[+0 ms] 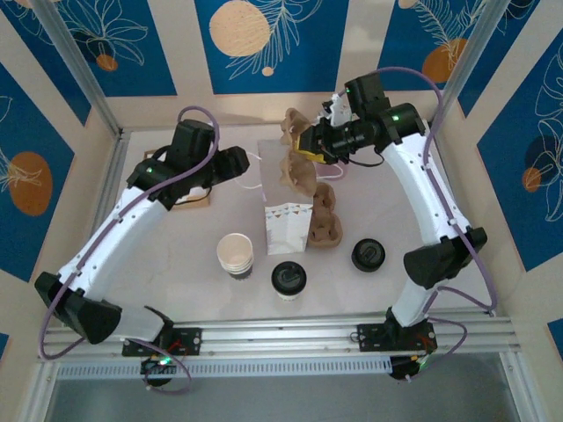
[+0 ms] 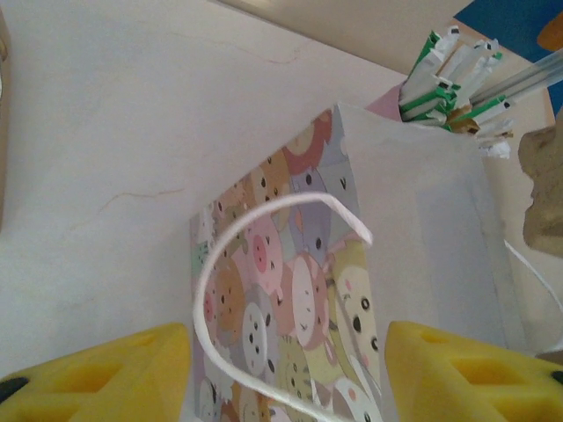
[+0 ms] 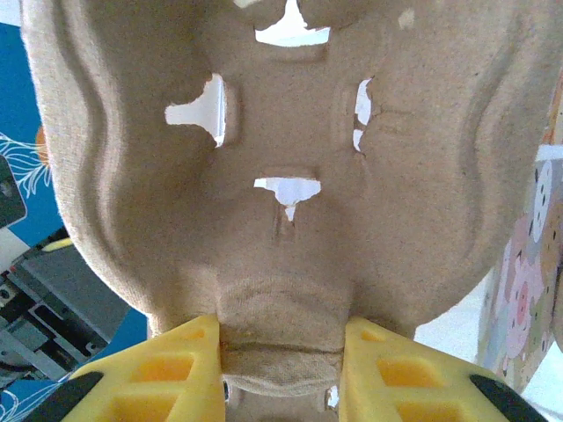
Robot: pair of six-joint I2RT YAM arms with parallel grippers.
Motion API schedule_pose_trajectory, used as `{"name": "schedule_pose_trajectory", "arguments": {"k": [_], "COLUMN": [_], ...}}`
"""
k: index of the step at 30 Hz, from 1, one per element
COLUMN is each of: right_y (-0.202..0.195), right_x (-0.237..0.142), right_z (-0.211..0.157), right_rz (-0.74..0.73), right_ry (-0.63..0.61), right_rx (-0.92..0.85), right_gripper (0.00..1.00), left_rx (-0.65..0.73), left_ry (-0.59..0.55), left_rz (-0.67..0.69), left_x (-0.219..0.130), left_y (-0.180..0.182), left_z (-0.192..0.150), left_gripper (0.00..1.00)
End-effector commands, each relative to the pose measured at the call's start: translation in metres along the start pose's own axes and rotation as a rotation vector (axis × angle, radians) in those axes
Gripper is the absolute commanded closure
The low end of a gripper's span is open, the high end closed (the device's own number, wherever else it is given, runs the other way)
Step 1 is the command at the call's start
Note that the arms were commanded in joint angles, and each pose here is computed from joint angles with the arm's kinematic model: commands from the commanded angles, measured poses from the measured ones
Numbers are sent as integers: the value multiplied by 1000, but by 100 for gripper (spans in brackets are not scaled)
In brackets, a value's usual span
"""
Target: Pack the takeout coffee
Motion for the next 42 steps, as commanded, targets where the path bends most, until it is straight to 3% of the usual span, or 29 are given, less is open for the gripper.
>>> {"name": "schedule_pose_trajectory", "arguments": {"k": [1,21,42], "right_y": [4,-4,-21], "right_x": [5,38,51], "right_z": [-8,-9,13], "right_rz": [-24,-24,-17], "right_ry": [37,180,196], "right_rx": [14,91,170], "right_gripper": [69,68,69], "left_rx": [21,28,39], "left_ry": [18,99,138], "left_rz": [-40,-103,-154], "left_x": [8,50,64], "left_y": [5,23,18], "left_z": [3,-11,-18], "left_gripper": [40,41,46]}}
Point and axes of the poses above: each hand's point on the last joint's axis, 136 mm out from that joint toward the fingers, its own x axis out along the fingers, its own y axis along the line the jaws close on, z = x × y, the point moved 3 cm from there along -x, back along the fingers, and after that the axes turned 8 degrees about x, right-handed, at the moved point
